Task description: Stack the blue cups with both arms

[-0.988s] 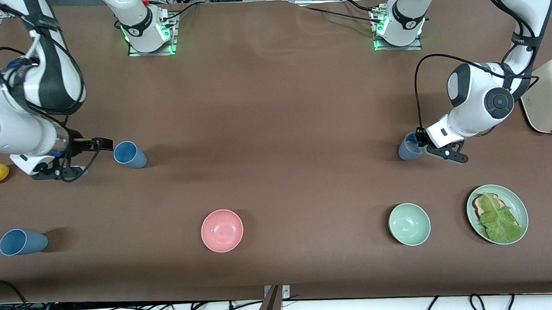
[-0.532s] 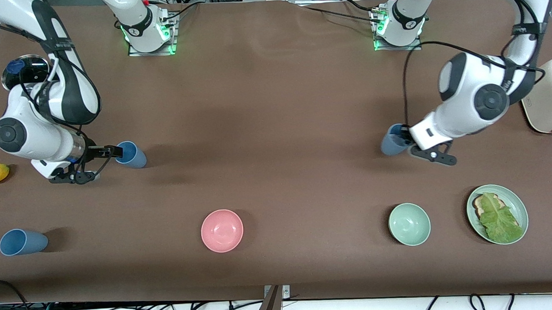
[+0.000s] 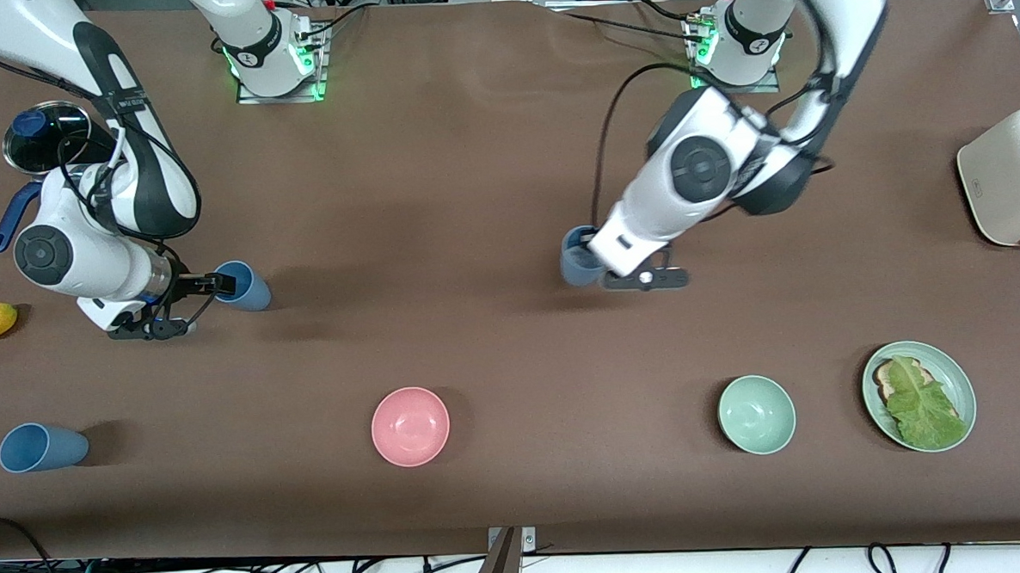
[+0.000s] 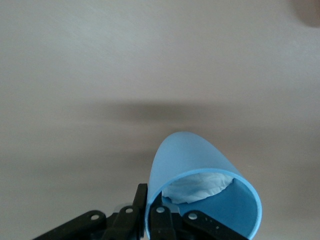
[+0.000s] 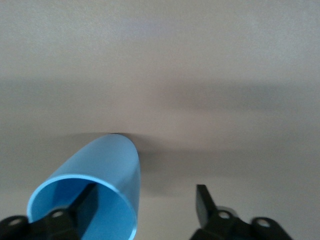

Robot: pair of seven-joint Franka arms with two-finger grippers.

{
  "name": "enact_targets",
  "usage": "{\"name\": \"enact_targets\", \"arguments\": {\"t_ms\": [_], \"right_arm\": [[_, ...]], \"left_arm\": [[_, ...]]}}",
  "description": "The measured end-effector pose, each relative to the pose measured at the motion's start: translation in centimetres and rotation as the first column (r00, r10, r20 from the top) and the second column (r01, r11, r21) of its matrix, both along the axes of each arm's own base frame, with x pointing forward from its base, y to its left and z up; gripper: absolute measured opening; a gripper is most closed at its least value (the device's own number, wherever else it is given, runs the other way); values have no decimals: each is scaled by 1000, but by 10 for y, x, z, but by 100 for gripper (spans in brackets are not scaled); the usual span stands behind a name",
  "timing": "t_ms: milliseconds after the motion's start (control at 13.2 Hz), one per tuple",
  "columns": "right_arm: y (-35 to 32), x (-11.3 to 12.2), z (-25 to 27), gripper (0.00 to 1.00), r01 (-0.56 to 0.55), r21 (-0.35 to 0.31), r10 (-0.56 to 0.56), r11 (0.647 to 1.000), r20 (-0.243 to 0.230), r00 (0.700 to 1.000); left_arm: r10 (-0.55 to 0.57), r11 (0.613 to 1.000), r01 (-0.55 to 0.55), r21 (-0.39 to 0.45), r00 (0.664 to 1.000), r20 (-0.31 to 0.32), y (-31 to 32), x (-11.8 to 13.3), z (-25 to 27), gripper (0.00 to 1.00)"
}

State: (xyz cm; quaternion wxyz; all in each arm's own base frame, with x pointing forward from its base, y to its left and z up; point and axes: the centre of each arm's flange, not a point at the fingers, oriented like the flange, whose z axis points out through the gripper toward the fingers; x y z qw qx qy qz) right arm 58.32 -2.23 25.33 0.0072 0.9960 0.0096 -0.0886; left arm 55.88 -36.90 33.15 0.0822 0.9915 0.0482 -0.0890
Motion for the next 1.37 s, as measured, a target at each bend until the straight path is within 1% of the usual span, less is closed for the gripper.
{"name": "enact_targets", "arguments": {"t_ms": [152, 228, 304, 456, 532, 684, 836, 912, 1064, 1140, 1216, 1368], "right_arm": [[-1, -1, -3, 54, 2, 0, -2, 1000, -5, 1000], [-1, -1, -3, 44, 2, 0, -2, 1000, -6, 1000], [-1, -1, -4, 33, 2, 0, -2, 1000, -8, 1000], [-1, -1, -4, 13, 3, 1, -3, 1000, -10, 1000], [1, 1, 0, 6, 4, 6, -4, 1000, -5, 1000], [1, 4, 6, 6, 4, 5, -4, 1000, -12, 1000], [5, 9, 19, 6, 10, 4, -10, 1000, -42, 999], [13, 14, 29, 6, 24, 5, -24, 1000, -52, 998], [43, 23, 52, 6, 61, 1, -60, 998, -66, 996], [63, 26, 63, 6, 86, -3, -86, 996, -72, 994], [86, 28, 73, 6, 121, -8, -121, 993, -79, 990], [137, 28, 96, 6, 190, -21, -191, 981, -86, 978]], "left_arm": [[36, 999, -37, -40, 999, -5, -36, -2, -30, 6], [46, 997, -46, -61, 999, 2, -44, 0, -43, 6], [56, 995, -55, -78, 998, 8, -47, 2, -54, 6], [70, 993, -68, -98, 997, 13, -48, 7, -68, 6], [72, 992, -70, -100, 997, 12, -48, 8, -71, 6], [55, 995, -52, -87, 998, 29, -47, 8, -71, 6], [11, 999, -8, -48, 997, 70, -46, 9, -75, 6], [4, 999, -1, -42, 997, 76, -46, 9, -75, 8], [-1, 999, 4, -36, 997, 78, -46, 10, -72, 26], [-6, 1000, 7, -23, 998, 65, -45, 10, -70, 37], [-11, 1000, 11, -6, 999, 50, -43, 11, -64, 46], [-12, 999, 11, 31, 999, 39, -32, 16, -36, 68]]}}
